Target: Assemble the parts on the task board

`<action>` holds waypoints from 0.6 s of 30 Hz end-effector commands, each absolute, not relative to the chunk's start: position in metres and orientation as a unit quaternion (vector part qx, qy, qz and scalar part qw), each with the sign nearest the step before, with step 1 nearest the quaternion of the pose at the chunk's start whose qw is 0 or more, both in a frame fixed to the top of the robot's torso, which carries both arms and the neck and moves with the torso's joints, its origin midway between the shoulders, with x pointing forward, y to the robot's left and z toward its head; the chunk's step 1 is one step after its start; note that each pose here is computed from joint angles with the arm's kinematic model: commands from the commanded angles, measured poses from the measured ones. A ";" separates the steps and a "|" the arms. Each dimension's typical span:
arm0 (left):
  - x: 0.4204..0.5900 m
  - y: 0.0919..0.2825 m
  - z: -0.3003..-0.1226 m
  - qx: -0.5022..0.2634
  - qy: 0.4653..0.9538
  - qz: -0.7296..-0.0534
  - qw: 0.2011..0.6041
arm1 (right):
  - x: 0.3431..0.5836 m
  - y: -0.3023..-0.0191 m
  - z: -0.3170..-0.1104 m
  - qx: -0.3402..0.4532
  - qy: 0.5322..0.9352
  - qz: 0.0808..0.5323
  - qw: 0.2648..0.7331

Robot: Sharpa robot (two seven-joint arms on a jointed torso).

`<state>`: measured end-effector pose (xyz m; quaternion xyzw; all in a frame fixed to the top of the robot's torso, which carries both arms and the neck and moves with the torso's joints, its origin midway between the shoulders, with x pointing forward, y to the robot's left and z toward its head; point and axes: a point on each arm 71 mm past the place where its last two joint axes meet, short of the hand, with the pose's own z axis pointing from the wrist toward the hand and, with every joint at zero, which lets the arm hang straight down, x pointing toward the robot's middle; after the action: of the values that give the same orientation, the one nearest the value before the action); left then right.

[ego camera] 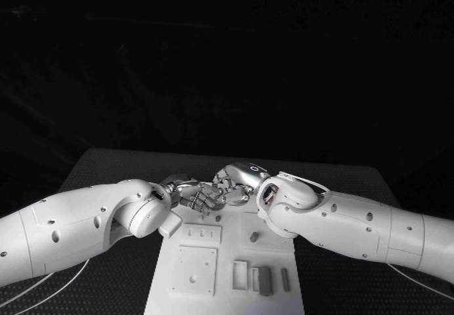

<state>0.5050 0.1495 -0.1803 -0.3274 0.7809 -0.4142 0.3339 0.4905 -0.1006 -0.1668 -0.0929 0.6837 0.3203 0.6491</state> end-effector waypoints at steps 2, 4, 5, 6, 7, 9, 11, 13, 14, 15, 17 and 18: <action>0.505 0.147 -0.178 -0.321 0.780 -0.418 0.337 | 0.489 -0.098 -0.169 -0.102 0.688 0.320 0.644; 0.505 0.147 -0.178 -0.322 0.780 -0.418 0.338 | 0.489 -0.098 -0.169 -0.103 0.688 0.320 0.643; 0.505 0.148 -0.178 -0.322 0.779 -0.417 0.339 | 0.489 -0.099 -0.169 -0.103 0.689 0.320 0.643; 0.505 0.148 -0.178 -0.322 0.779 -0.418 0.339 | 0.489 -0.099 -0.169 -0.103 0.689 0.320 0.643; 0.505 0.148 -0.178 -0.322 0.779 -0.418 0.339 | 0.489 -0.099 -0.170 -0.103 0.689 0.319 0.642; 0.506 0.148 -0.178 -0.322 0.778 -0.418 0.340 | 0.489 -0.099 -0.170 -0.103 0.690 0.319 0.642; 0.506 0.148 -0.178 -0.322 0.778 -0.418 0.340 | 0.489 -0.099 -0.171 -0.103 0.691 0.318 0.641; 0.506 0.148 -0.177 -0.323 0.777 -0.419 0.341 | 0.489 -0.099 -0.171 -0.103 0.692 0.318 0.640; 0.506 0.148 -0.177 -0.323 0.777 -0.419 0.341 | 0.489 -0.099 -0.172 -0.103 0.692 0.318 0.640; 0.506 0.149 -0.177 -0.323 0.777 -0.419 0.341 | 0.489 -0.100 -0.172 -0.103 0.692 0.317 0.640; 0.506 0.149 -0.177 -0.323 0.777 -0.419 0.341 | 0.490 -0.100 -0.172 -0.103 0.692 0.317 0.640; 0.506 0.149 -0.177 -0.323 0.777 -0.419 0.340 | 0.490 -0.100 -0.172 -0.102 0.693 0.317 0.640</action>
<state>0.5050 0.1501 -0.1806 -0.3263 0.7819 -0.4118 0.3355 0.4905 -0.1006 -0.1691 -0.0932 0.6864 0.3195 0.6466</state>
